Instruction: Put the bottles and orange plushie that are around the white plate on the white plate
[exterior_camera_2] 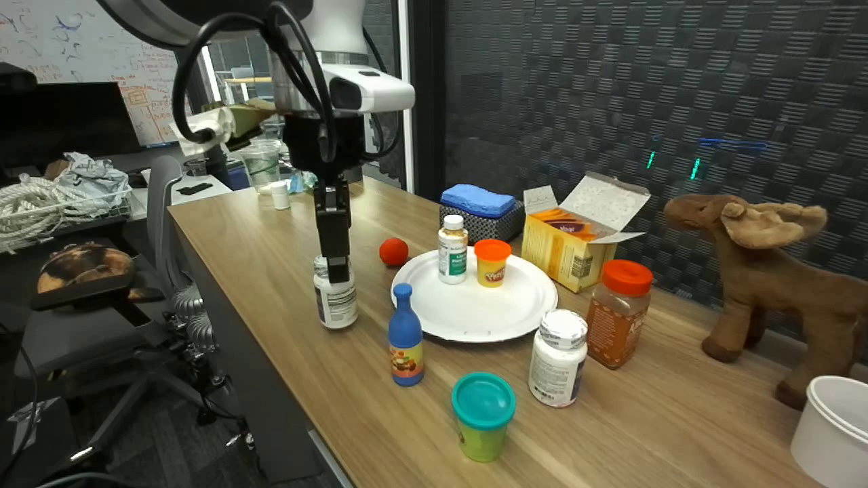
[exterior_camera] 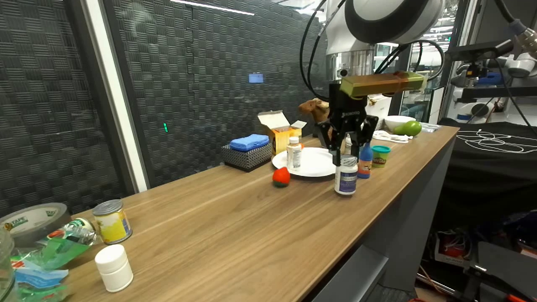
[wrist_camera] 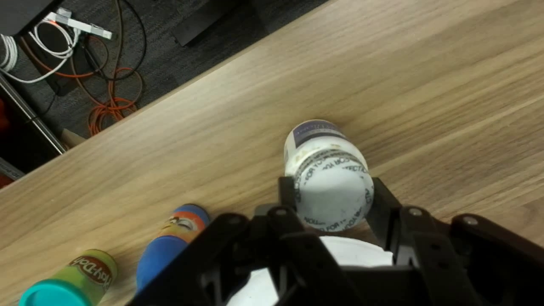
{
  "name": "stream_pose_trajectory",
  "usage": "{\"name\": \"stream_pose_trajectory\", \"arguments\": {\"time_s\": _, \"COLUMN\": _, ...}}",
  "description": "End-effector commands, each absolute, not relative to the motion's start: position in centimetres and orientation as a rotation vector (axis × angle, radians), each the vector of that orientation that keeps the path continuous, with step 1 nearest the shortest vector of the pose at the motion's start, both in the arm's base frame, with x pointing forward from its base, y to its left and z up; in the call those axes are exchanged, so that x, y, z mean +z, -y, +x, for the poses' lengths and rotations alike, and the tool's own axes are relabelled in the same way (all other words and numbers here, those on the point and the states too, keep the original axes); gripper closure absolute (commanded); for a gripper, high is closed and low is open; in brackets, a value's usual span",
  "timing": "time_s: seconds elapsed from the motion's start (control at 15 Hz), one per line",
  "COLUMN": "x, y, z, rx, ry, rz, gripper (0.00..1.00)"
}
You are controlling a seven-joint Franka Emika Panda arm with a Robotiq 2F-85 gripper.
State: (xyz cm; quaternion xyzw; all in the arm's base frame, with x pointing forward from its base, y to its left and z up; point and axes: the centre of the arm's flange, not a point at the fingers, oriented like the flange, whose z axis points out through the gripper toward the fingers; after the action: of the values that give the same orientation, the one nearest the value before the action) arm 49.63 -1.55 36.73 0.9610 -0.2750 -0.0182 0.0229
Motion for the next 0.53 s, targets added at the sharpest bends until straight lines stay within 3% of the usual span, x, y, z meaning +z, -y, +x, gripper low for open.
{"name": "stream_pose_trajectory", "arguments": {"time_s": 0.0, "x": 39.9, "y": 1.1, "z": 49.8, "rx": -0.044, "ry": 0.873, "rz": 2.989, "gripper": 0.81}}
{"name": "stream_pose_trajectory", "arguments": {"time_s": 0.47, "x": 41.2, "y": 1.2, "z": 53.6, "rx": 0.061, "ry": 0.857, "rz": 2.992, "gripper": 0.81}}
